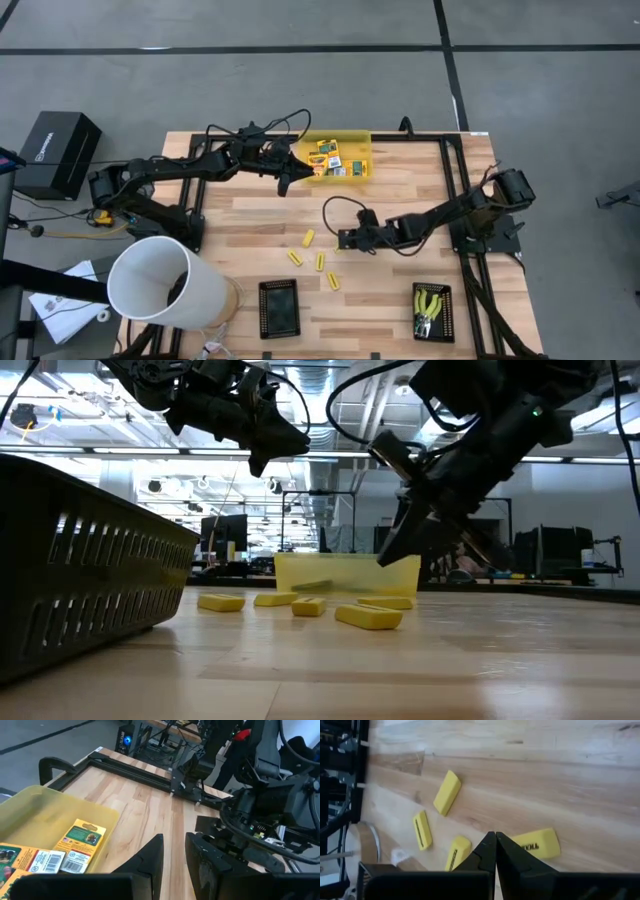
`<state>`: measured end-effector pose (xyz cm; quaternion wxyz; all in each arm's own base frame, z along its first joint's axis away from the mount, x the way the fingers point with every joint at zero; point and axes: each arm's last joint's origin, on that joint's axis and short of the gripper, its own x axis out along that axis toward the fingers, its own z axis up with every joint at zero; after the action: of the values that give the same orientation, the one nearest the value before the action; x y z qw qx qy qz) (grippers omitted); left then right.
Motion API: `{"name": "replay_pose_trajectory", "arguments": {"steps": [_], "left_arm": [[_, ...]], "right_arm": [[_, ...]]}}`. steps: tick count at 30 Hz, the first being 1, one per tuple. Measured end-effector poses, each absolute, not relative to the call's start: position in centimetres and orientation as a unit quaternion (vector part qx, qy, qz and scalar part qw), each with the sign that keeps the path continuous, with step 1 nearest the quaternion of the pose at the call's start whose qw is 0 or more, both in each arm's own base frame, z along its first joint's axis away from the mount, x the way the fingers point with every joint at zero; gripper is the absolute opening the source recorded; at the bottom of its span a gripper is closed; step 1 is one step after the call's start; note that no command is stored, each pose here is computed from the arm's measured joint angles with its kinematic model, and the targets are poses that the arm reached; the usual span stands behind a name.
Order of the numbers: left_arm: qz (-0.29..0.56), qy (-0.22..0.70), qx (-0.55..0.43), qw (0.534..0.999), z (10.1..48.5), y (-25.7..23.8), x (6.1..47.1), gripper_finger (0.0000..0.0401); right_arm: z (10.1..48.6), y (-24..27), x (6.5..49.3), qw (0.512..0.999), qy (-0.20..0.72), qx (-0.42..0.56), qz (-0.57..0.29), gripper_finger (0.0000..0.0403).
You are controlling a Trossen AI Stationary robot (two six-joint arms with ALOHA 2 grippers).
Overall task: Pick & Place School Supplies
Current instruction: Put the yellow eraser into the left black bin
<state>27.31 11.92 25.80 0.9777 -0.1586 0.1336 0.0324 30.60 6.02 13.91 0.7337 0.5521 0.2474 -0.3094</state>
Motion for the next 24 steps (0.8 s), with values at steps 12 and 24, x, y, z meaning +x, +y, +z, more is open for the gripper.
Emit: {"name": "replay_pose_trajectory", "arguments": {"steps": [12,24], "left_arm": [[0.032,0.138,-0.162,0.977,25.68,11.92,27.28,0.0076],[0.032,0.142,-0.163,0.976,25.59,11.91,27.25,0.0076]], "right_arm": [[13.52,6.09,30.43,0.712,0.278,0.568,-0.305,0.0],[13.54,6.19,30.45,0.712,0.279,0.569,-0.301,0.0]]}}
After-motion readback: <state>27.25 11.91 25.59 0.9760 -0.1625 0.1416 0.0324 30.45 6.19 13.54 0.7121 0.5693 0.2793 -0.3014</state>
